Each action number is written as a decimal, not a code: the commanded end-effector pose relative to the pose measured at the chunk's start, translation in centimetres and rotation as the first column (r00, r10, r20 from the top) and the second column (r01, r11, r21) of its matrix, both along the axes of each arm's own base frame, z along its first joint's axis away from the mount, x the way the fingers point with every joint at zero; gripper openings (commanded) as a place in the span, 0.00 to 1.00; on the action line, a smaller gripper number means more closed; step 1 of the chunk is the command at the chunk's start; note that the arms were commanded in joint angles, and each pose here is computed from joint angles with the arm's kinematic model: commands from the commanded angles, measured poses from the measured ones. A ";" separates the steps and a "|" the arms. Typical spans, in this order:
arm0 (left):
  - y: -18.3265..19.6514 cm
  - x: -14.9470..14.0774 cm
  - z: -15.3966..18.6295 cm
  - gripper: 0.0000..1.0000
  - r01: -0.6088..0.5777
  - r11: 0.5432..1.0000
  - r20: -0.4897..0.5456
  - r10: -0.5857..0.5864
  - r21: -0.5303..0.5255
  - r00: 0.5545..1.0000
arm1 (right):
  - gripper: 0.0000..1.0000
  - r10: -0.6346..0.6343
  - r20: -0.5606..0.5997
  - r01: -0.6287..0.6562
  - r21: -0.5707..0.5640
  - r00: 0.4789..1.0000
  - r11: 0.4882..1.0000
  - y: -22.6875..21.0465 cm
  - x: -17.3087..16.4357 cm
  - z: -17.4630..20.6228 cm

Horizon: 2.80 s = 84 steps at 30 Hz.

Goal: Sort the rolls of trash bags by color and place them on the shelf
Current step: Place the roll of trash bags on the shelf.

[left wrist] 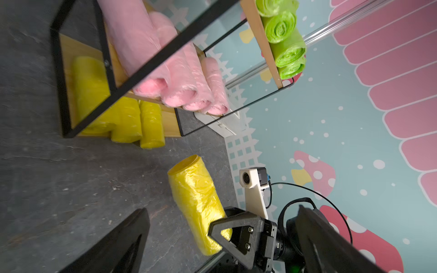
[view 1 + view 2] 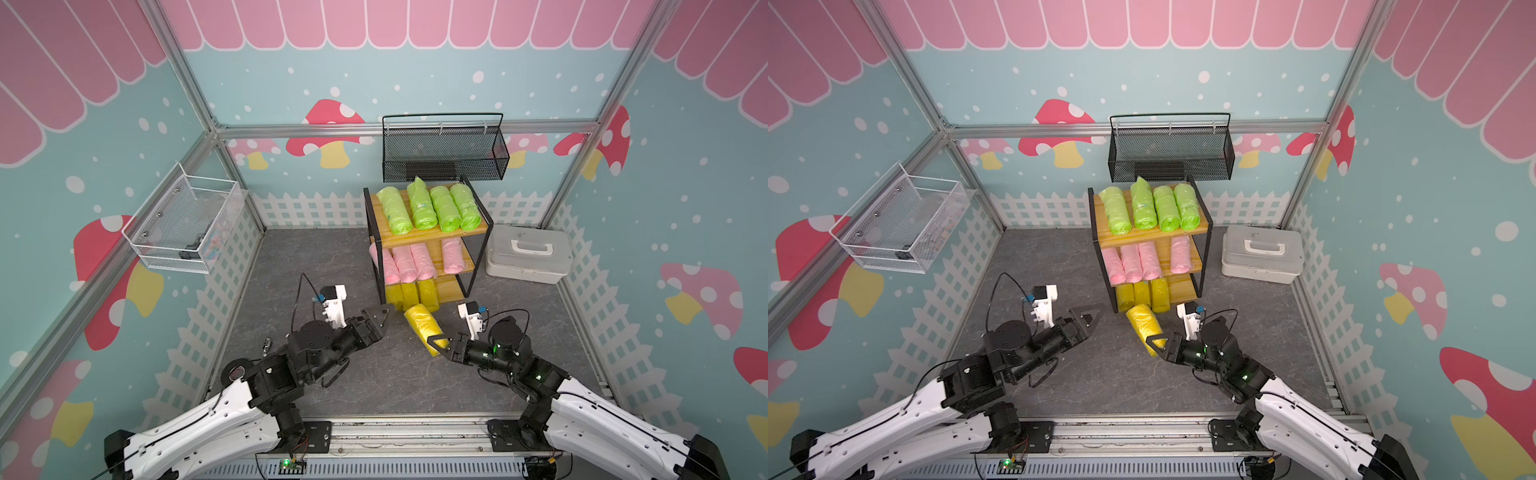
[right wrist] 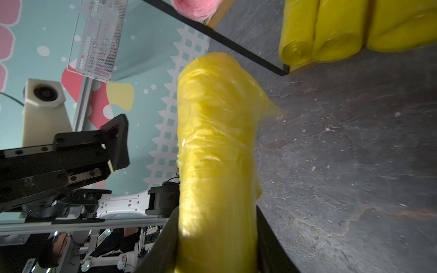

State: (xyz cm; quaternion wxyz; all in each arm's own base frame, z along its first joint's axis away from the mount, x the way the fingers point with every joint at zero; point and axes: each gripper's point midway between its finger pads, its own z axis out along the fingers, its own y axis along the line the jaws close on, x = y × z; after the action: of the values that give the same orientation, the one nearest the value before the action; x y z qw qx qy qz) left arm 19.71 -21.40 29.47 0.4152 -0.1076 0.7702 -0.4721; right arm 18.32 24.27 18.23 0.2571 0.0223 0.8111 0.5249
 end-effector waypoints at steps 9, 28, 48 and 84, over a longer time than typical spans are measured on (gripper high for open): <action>4.8 -1.4 -6.6 0.96 -0.068 0.974 -0.055 0.081 0.217 0.995 | 0.00 -0.267 -0.061 0.273 0.112 0.962 0.956 -4.0 6.7 -1.8; 3.9 -1.2 -6.1 0.96 -0.034 0.966 -0.046 0.047 0.257 0.998 | 0.00 -0.361 -0.042 0.361 0.214 0.932 0.908 -4.5 16.3 -3.4; 3.6 -1.1 -7.3 0.96 -0.019 0.954 -0.065 0.040 0.298 0.997 | 0.02 -0.413 -0.109 0.427 0.261 0.904 0.866 -4.9 22.3 -6.3; 1.5 -0.6 -7.3 0.97 0.034 0.951 -0.092 -0.006 0.306 0.996 | 0.82 -0.311 -0.495 0.370 0.022 0.811 0.929 -7.5 16.5 -16.6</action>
State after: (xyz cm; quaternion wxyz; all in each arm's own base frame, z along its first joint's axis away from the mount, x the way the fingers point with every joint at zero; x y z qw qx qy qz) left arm 19.00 -19.49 20.57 0.3811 -0.0561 0.8636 -0.3252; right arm 37.54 17.69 5.39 0.1890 0.2873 0.7621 0.5486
